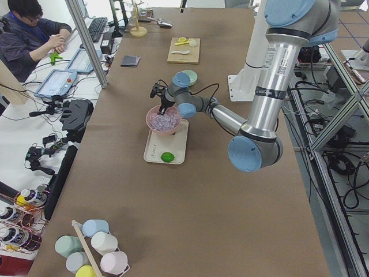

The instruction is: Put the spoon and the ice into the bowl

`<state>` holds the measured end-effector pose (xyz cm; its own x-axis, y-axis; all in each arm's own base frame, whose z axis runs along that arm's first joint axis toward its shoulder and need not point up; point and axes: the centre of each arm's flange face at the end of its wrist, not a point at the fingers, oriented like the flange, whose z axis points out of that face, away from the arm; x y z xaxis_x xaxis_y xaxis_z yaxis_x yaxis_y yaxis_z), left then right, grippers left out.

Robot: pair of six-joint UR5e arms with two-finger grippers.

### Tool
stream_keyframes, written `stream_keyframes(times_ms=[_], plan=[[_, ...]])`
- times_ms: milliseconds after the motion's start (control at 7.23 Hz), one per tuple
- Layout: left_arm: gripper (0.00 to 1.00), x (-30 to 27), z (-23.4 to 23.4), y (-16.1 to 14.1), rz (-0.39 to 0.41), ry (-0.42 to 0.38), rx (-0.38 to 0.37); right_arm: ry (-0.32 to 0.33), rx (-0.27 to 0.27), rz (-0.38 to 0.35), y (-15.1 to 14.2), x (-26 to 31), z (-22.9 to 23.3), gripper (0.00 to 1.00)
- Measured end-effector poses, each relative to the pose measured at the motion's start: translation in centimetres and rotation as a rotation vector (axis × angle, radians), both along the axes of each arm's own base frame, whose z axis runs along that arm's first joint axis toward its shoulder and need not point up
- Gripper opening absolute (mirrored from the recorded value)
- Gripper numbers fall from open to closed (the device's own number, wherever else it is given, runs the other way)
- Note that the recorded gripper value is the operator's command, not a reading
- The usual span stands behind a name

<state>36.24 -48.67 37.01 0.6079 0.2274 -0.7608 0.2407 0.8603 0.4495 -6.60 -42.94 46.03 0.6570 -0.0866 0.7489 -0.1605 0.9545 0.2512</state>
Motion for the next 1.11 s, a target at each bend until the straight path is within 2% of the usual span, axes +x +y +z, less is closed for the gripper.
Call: stream_keyframes(times_ms=[277,553,830,1107], plan=[[0.00,-0.3,-4.0,0.6,-0.033,0.100,-0.011,-0.002,0.001,0.000,0.0,0.0,-0.1,0.99],[0.00,2.8,-9.5,1.5,-0.066,0.250,-0.084,-0.002,0.002,0.000,0.0,0.0,-0.1,0.99],[0.00,10.0,-13.8,5.4,-0.091,0.326,-0.094,-0.003,0.003,0.000,0.0,0.0,-0.2,0.99],[0.00,17.2,-16.4,9.0,-0.130,0.361,-0.112,-0.004,0.008,0.000,0.0,0.0,-0.2,0.99]])
